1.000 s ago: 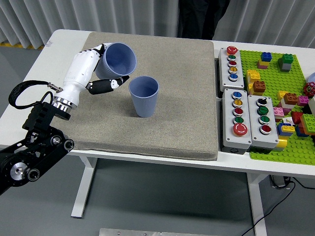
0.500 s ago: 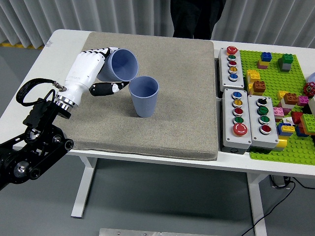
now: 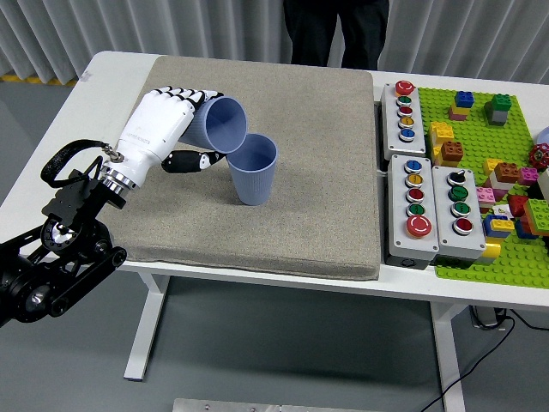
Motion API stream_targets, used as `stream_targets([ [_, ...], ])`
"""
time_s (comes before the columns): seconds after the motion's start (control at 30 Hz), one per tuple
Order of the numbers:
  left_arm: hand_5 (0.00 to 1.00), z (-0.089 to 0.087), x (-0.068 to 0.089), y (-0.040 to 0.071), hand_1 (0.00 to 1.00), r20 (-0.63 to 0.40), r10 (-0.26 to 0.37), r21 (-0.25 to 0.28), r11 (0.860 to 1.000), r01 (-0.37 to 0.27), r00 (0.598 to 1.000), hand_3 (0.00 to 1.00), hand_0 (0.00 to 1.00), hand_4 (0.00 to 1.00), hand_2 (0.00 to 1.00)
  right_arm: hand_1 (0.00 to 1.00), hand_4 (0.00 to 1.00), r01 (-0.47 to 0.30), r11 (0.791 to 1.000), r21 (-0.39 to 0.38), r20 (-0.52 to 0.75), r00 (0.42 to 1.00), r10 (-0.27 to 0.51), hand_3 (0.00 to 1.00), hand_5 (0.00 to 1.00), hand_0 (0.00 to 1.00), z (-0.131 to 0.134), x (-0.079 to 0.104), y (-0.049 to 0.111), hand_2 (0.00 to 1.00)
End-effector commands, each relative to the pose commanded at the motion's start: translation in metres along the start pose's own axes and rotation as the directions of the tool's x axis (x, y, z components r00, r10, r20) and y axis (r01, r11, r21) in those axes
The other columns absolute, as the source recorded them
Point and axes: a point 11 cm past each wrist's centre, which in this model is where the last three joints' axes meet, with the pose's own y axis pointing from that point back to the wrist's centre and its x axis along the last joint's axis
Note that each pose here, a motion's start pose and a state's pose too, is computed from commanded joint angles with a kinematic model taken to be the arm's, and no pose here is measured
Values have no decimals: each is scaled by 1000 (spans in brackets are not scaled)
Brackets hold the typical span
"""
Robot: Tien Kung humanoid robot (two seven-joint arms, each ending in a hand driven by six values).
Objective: Pick cup pour cup place
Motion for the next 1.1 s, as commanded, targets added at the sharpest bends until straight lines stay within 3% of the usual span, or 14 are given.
stream_targets([
  [1.1,243,6,14,-8,553,103,41,-50,998,-36,994,550,598,710,536,657,2,-1,1000,-5,1,1000,1,579,2,689,2,1,0,572],
])
